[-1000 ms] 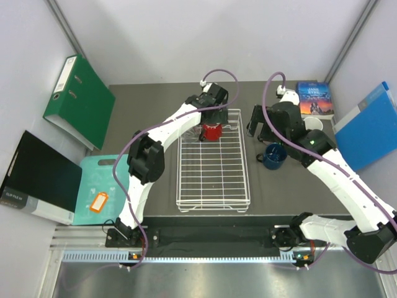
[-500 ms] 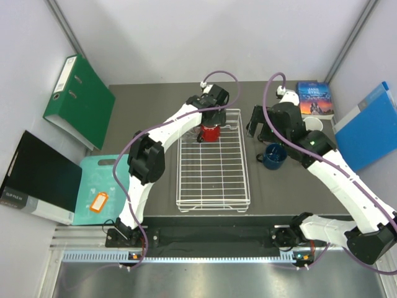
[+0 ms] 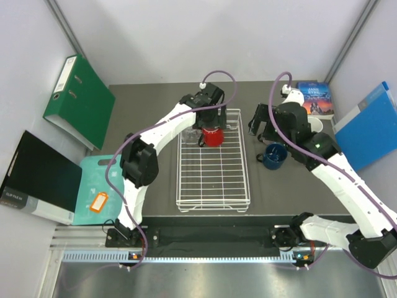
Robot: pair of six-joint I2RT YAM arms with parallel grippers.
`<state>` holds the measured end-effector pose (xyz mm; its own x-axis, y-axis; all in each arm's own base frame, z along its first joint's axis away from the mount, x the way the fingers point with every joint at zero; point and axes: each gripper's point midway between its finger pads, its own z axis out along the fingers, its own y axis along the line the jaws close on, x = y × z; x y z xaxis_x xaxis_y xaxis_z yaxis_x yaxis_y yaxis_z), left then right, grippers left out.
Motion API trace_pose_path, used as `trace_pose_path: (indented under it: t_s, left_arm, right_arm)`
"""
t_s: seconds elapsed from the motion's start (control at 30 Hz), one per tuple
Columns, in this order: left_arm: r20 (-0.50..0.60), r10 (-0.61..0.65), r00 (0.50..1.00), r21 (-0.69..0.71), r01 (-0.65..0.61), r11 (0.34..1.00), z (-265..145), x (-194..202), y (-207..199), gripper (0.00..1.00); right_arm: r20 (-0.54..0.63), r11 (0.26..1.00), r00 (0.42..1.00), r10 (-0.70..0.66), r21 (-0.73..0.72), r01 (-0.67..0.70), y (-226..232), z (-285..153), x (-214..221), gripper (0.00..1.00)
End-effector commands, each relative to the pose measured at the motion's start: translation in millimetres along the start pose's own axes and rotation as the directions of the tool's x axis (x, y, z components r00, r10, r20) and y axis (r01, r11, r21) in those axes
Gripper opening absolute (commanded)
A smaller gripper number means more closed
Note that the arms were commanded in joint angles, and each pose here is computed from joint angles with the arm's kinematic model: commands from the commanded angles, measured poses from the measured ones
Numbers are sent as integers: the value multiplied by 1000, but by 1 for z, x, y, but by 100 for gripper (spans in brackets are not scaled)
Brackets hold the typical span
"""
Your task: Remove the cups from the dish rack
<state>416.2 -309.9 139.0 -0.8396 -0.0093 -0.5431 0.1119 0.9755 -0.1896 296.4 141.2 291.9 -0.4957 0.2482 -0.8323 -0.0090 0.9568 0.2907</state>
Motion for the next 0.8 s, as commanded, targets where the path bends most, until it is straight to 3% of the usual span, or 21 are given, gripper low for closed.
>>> trace_pose_path:
  t_s: [0.0, 0.17, 0.2, 0.3, 0.33, 0.37, 0.43, 0.47, 0.53, 0.57, 0.73, 0.77]
  left_arm:
    - [169, -74, 983, 267, 27, 963, -87, -52, -40, 0]
    - [128, -162, 978, 445, 89, 891, -105, -46, -52, 0]
    - [157, -188, 969, 493, 88, 866, -116, -55, -55, 0]
    - [60, -253, 966, 632, 159, 758, -128, -43, -59, 0]
    - [90, -274, 957, 722, 127, 680, -143, -57, -65, 0]
    - [4, -315, 949, 739, 209, 640, -134, -41, -61, 0]
    - [56, -369, 928, 846, 152, 511, -165, -60, -66, 0]
    - [-49, -378, 924, 874, 223, 432, -166, -45, -68, 0]
    - [-96, -391, 915, 916, 235, 326, -182, -45, -69, 0]
    - [-119, -400, 909, 948, 224, 226, -199, -45, -71, 0]
    - [-191, -384, 903, 979, 204, -8, -241, -47, -74, 0]
    - [-256, -379, 889, 966, 251, -64, -248, -48, -73, 0]
  right_arm:
    - [110, 999, 994, 28, -25, -26, 0, -19, -31, 100]
    - [143, 999, 989, 46, -19, -44, -7, -27, -34, 100]
    - [147, 998, 987, 60, -19, -57, -8, -28, -34, 100]
    - [180, 994, 978, 108, -37, -103, -9, -32, -35, 99]
    - [170, 994, 979, 112, -41, -106, -11, -29, -27, 99]
    - [209, 989, 968, 142, -82, -127, -8, -36, -35, 97]
    - [191, 981, 969, 156, -149, -128, 0, -37, -24, 95]
    - [199, 974, 966, 164, -190, -126, 4, -42, -25, 95]
    - [180, 961, 970, 162, -253, -113, 15, -44, -20, 94]
    - [177, 957, 971, 162, -269, -111, 17, -46, -19, 93]
    - [158, 942, 976, 152, -322, -94, 20, -49, -6, 87]
    - [171, 936, 972, 159, -340, -93, 21, -52, -7, 86]
